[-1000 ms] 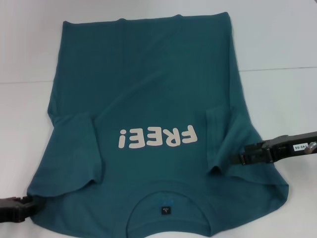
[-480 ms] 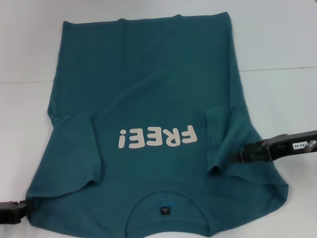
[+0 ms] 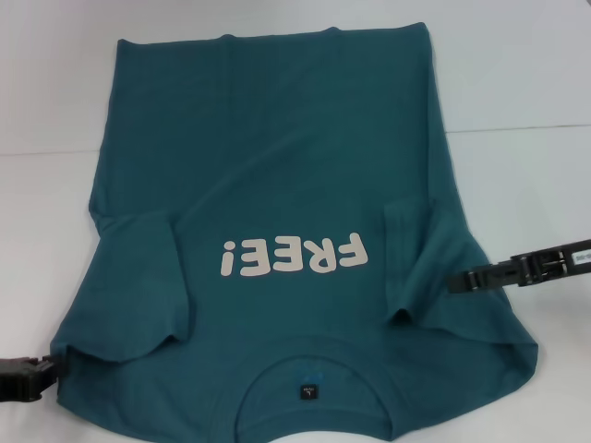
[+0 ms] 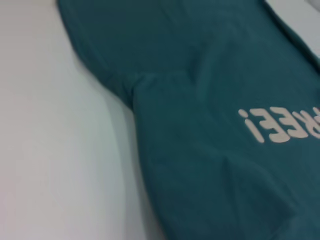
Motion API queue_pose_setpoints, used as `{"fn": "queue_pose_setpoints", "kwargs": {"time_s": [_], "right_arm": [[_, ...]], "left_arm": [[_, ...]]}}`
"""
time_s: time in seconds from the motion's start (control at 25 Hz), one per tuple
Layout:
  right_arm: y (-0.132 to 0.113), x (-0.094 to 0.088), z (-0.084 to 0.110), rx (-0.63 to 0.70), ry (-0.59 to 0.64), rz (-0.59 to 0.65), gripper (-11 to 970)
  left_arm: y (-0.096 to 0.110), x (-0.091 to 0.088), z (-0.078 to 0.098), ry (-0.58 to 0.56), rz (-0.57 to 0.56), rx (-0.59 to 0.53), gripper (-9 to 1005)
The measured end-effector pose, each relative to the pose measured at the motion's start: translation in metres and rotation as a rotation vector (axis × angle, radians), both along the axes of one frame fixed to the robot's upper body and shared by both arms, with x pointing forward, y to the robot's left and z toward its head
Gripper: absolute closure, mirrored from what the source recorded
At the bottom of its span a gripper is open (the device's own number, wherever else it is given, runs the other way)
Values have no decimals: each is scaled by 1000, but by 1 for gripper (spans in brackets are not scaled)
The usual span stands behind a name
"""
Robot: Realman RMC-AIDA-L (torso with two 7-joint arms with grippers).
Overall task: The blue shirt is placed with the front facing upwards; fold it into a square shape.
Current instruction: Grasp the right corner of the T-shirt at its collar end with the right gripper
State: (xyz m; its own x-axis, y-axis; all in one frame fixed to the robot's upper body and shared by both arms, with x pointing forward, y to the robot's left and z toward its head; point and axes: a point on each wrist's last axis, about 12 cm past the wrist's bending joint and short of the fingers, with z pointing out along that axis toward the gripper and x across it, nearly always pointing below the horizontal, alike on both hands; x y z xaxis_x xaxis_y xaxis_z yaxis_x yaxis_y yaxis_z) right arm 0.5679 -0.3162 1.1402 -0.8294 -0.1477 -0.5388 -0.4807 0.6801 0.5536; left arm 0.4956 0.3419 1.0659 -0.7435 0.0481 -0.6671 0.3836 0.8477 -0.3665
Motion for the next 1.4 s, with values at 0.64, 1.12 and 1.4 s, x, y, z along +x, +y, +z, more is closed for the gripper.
{"fn": "queue_pose_setpoints", "kwargs": {"time_s": [0.64, 1.12, 1.4], "right_arm": [[-32, -2, -1, -179, 268, -68, 136], [-36, 5, 5, -204, 301, -119, 142], [-35, -1, 2, -193, 304, -93, 139]], "left_arm": [[-3, 9, 8, -20, -22, -5, 947], [-9, 24, 19, -30, -34, -12, 947], [-7, 25, 20, -32, -21, -12, 946]]}}
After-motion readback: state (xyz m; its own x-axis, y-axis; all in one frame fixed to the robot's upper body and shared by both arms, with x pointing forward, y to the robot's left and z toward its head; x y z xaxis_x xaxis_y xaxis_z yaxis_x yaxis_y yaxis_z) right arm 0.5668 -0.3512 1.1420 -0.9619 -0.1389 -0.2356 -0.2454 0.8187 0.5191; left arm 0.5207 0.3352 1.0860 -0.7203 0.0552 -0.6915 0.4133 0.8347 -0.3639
